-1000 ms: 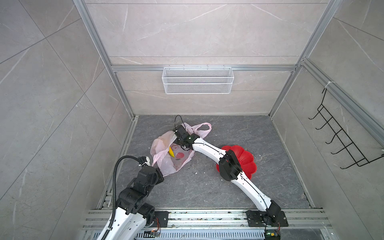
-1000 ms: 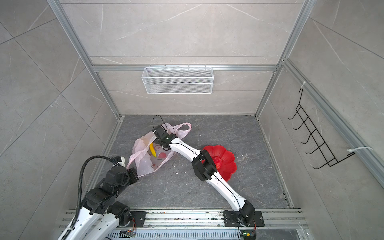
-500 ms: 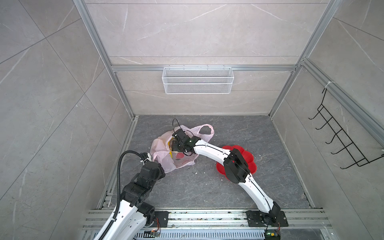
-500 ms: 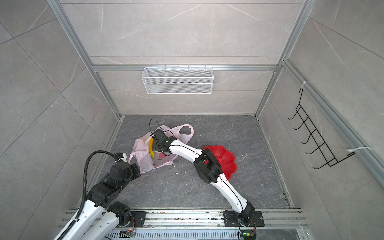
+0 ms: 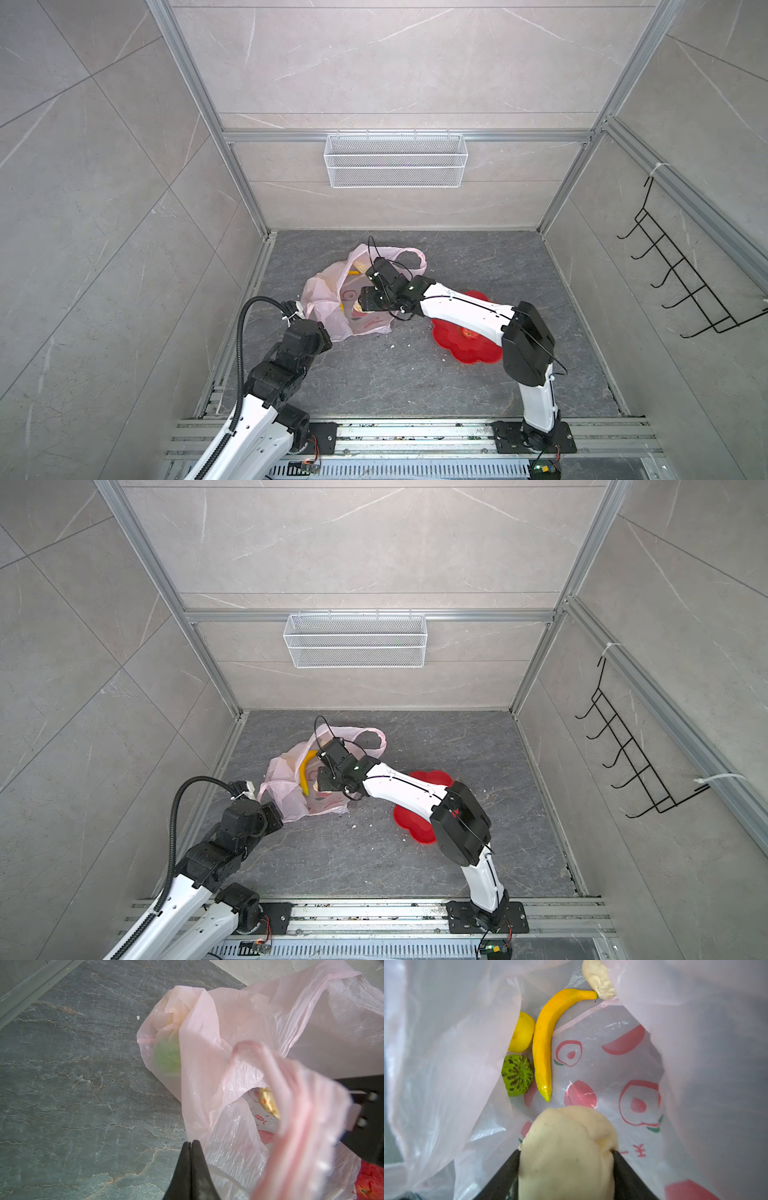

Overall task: Take the fake fruits out of the plastic bag
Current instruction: 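Lift the cream fruit out of the bag and carry it over the plate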

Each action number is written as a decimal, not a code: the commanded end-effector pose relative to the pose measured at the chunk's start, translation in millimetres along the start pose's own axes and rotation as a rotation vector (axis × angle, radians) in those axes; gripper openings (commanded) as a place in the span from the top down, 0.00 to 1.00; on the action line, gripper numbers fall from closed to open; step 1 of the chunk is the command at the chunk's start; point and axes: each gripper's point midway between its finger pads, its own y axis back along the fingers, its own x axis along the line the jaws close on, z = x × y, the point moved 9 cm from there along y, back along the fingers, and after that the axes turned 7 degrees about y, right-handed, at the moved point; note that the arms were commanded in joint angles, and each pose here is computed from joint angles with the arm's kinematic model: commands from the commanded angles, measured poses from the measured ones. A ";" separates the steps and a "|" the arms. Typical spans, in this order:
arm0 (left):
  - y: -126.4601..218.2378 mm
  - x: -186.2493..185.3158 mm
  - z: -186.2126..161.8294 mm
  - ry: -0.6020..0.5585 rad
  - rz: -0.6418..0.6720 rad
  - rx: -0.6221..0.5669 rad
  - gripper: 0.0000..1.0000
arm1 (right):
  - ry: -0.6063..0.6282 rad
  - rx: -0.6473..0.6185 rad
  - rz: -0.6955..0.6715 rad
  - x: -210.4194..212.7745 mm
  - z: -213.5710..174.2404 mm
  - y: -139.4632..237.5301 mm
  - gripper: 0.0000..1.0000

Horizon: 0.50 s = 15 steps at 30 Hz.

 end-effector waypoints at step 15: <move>5.5 -3.7 6.8 0.002 -0.027 -0.043 1.00 | -0.016 -0.100 -0.146 -54.5 -20.4 121.7 0.51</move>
